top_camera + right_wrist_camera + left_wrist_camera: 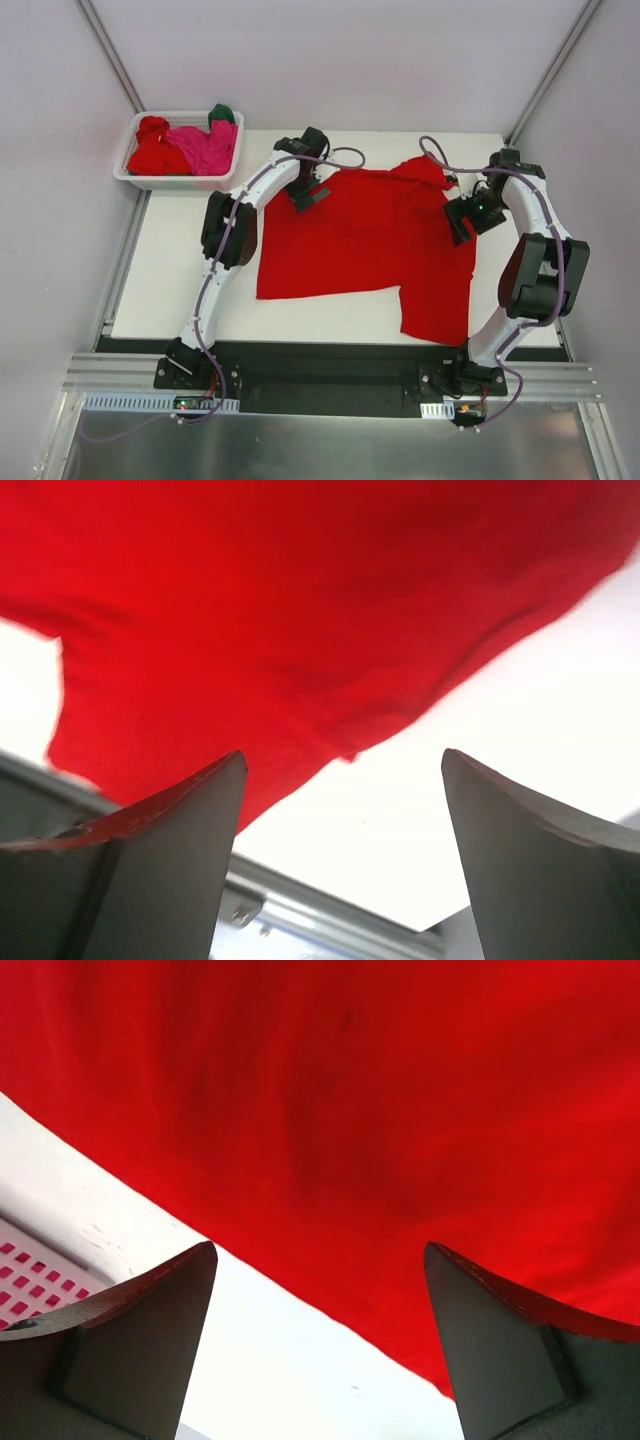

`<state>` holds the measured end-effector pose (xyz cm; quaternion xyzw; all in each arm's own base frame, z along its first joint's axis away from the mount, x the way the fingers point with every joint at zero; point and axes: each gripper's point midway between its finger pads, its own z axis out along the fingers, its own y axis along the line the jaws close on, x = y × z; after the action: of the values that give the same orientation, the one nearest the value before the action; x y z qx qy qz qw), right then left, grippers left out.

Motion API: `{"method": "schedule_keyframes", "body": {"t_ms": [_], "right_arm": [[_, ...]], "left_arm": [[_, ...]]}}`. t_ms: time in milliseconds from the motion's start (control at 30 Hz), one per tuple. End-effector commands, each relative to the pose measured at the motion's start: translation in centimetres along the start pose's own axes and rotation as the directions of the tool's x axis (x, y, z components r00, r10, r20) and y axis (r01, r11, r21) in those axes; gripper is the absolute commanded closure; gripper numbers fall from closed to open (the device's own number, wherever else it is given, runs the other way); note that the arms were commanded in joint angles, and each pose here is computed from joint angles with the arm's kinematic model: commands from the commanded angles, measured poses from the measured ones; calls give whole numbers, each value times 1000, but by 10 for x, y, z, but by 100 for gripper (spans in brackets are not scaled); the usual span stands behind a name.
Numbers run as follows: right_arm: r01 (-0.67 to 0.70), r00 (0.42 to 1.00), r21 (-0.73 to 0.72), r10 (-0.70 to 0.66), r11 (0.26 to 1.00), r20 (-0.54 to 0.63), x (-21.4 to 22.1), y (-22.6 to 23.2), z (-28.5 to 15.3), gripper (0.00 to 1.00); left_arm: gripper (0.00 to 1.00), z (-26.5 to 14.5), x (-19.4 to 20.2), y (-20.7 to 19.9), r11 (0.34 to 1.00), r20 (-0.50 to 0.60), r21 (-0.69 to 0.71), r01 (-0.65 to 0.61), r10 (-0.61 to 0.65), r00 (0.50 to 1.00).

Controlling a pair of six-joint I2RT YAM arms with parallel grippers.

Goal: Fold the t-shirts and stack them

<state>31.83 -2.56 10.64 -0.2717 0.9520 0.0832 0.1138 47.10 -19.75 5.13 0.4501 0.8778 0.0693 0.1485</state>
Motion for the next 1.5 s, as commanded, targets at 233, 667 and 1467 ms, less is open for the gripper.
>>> {"method": "schedule_keyframes", "body": {"t_ms": [233,667,1467], "right_arm": [[71,988,131,-88,989,128,-78,-62,10,15],[387,902,190,-414,902,127,-156,-57,52,12],[545,831,269,-555,794,-47,-159,-90,78,8]], "left_arm": [[16,-6,-10,54,982,21,-186,-29,34,999],[16,-16,-14,75,955,1,-266,-130,135,991],[16,-2,-18,72,953,5,-244,-177,184,983]]}}
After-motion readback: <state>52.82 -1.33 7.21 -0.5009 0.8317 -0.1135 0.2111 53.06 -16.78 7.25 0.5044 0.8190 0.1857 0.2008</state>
